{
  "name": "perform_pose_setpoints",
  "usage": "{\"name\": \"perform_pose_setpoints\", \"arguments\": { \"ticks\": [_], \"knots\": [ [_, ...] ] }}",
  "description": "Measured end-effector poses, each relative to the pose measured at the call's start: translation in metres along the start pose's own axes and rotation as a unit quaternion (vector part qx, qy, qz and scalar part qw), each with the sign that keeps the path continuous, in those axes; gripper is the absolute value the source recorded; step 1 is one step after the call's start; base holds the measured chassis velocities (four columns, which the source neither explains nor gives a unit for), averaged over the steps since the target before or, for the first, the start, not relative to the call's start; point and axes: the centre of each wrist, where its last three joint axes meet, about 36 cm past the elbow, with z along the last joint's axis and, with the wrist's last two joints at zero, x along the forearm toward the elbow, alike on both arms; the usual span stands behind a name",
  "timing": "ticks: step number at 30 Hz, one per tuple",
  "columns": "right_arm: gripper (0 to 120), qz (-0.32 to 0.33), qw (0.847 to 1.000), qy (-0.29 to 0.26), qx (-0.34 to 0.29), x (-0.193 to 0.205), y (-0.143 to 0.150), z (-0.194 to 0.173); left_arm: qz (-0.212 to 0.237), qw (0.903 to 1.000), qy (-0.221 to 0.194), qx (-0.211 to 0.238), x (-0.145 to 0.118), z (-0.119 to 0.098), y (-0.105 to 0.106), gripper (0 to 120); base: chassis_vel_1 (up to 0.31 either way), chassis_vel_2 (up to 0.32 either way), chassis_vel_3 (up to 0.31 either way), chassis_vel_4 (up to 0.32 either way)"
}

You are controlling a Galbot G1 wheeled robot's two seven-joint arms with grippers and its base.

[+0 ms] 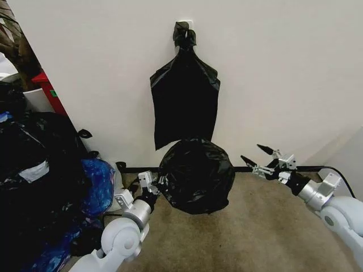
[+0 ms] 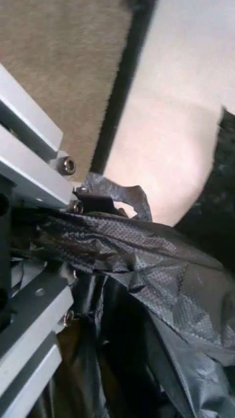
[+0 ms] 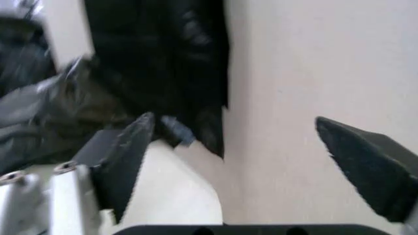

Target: Place the garbage bag over the trash bin.

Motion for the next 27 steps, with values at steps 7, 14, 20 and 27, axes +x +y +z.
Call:
{"name": "perform_pose_setpoints", "arguments": {
  "ticks": [7,14,20,27],
  "knots": [
    [100,0.043,0.981,0.010,-0.190,0.020,0.050,-0.017,-0.009,0.9979,0.021,0.061,-0.004,-0.007,-0.002,1,0.000,0.000,0.000,0.000],
    [100,0.006,0.930,0.056,-0.363,0.041,0.099,-0.015,-0.017,0.9943,0.032,0.101,-0.010,-0.015,-0.005,1,0.000,0.000,0.000,0.000],
    [100,-0.056,0.916,0.061,-0.393,0.052,0.100,0.014,-0.021,0.9907,0.045,0.127,-0.014,-0.023,-0.007,1,0.000,0.000,0.000,0.000],
    [100,-0.067,0.929,0.058,-0.359,0.051,0.089,0.035,-0.015,0.9896,0.050,0.134,-0.018,-0.029,-0.009,1,0.000,0.000,0.000,0.000]
  ]
}}
